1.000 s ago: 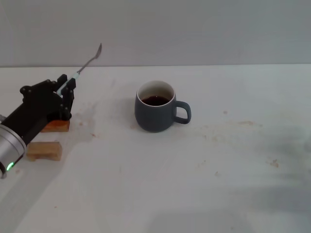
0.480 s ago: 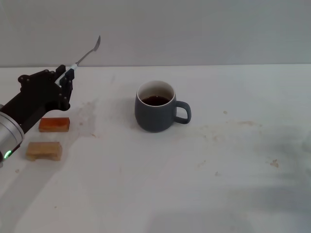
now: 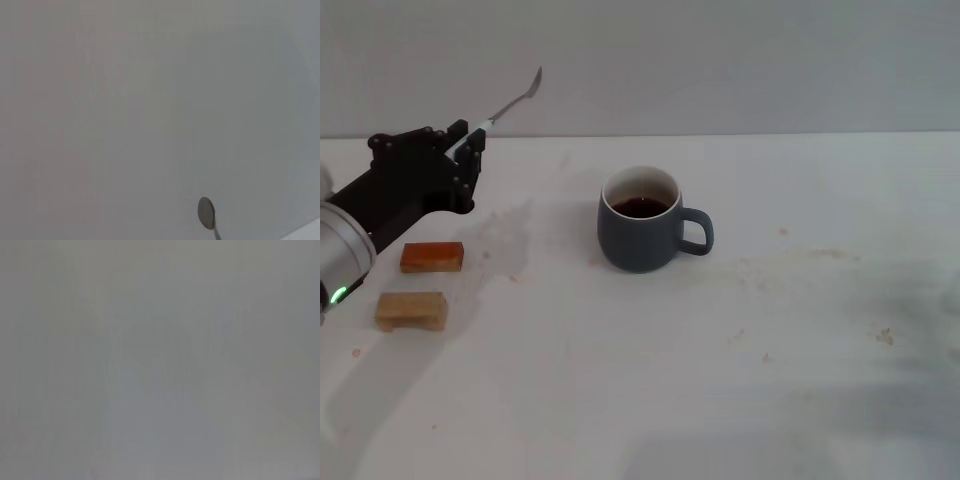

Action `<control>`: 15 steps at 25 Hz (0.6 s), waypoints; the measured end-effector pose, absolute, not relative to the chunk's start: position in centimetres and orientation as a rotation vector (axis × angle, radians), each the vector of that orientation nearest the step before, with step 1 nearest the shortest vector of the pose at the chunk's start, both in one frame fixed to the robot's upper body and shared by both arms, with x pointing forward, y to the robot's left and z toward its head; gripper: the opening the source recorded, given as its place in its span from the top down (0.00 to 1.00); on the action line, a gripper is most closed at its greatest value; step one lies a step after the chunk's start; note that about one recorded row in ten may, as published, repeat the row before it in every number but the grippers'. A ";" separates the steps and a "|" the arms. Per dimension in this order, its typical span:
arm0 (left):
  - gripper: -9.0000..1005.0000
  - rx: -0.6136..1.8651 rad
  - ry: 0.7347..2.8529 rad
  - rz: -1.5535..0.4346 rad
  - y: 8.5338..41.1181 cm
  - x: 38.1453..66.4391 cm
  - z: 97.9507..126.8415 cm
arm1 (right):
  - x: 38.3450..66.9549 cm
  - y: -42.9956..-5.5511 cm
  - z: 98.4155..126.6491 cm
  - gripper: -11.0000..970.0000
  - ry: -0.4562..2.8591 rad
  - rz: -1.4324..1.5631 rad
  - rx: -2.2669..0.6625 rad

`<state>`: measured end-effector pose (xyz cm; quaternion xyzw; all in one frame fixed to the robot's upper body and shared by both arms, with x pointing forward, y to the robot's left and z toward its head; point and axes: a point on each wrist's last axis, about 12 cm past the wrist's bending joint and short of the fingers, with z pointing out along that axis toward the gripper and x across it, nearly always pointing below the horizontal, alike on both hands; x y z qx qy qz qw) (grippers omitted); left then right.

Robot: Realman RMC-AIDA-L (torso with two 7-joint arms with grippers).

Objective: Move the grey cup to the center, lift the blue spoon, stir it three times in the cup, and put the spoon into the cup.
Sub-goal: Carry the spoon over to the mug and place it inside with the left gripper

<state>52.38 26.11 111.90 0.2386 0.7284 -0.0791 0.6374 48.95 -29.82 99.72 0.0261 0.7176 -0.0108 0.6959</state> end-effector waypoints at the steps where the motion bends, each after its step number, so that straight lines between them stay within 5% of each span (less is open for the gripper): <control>1: 0.85 0.545 1.663 -0.181 26.1 52.4 111.9 | 48.9 -29.9 99.7 0.99 1.600 -0.026 0.058; 15: 0.85 0.678 1.672 -0.120 23.6 52.6 114.1 | 47.8 -31.0 99.4 0.99 1.601 -0.065 0.078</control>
